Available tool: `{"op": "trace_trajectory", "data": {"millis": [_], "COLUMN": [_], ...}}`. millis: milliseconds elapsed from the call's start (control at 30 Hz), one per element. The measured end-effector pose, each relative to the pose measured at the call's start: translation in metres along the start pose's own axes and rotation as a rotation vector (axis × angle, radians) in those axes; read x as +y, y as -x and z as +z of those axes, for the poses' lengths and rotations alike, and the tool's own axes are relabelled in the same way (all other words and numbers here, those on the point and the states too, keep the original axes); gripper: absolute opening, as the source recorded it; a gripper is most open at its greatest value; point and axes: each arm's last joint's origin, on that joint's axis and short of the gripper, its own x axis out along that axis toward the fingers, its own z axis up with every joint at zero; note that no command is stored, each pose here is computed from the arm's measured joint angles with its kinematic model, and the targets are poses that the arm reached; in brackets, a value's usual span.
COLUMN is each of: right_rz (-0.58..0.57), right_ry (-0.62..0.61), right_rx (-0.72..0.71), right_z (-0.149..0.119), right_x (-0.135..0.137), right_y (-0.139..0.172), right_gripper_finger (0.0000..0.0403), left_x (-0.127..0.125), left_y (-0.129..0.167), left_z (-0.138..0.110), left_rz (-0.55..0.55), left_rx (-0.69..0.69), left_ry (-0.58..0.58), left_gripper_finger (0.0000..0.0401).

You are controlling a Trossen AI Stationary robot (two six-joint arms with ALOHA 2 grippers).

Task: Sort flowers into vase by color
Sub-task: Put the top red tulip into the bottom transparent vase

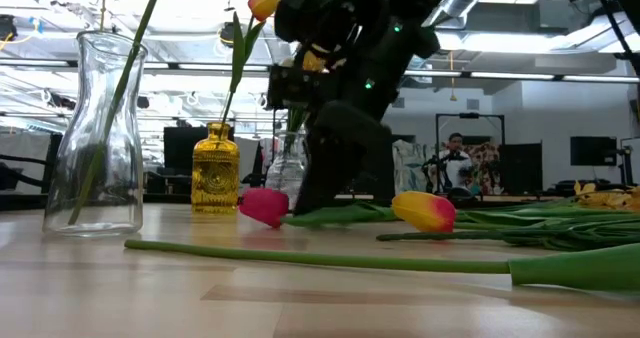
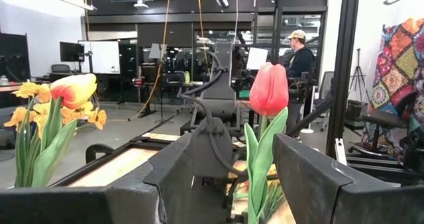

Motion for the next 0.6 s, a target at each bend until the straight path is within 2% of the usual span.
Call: {"op": "trace_trajectory", "data": {"millis": [300,600], "right_rz": [-0.001,-0.003], "right_ry": [-0.001,-0.015], "right_rx": [-0.021,-0.046], "right_z": [0.002,0.009], "right_x": [0.001,-0.002], "right_y": [-0.001,0.004], "right_gripper_finger": [0.0122,0.0030], "left_x": [0.000,0.000], "left_y": [0.000,0.000], "left_z": [0.000,0.000], "left_rz": [-0.003,-0.002], "left_rx": [-0.001,-0.001], "left_ry": [0.003,0.004], "left_gripper_finger": [0.0192,0.0192]}}
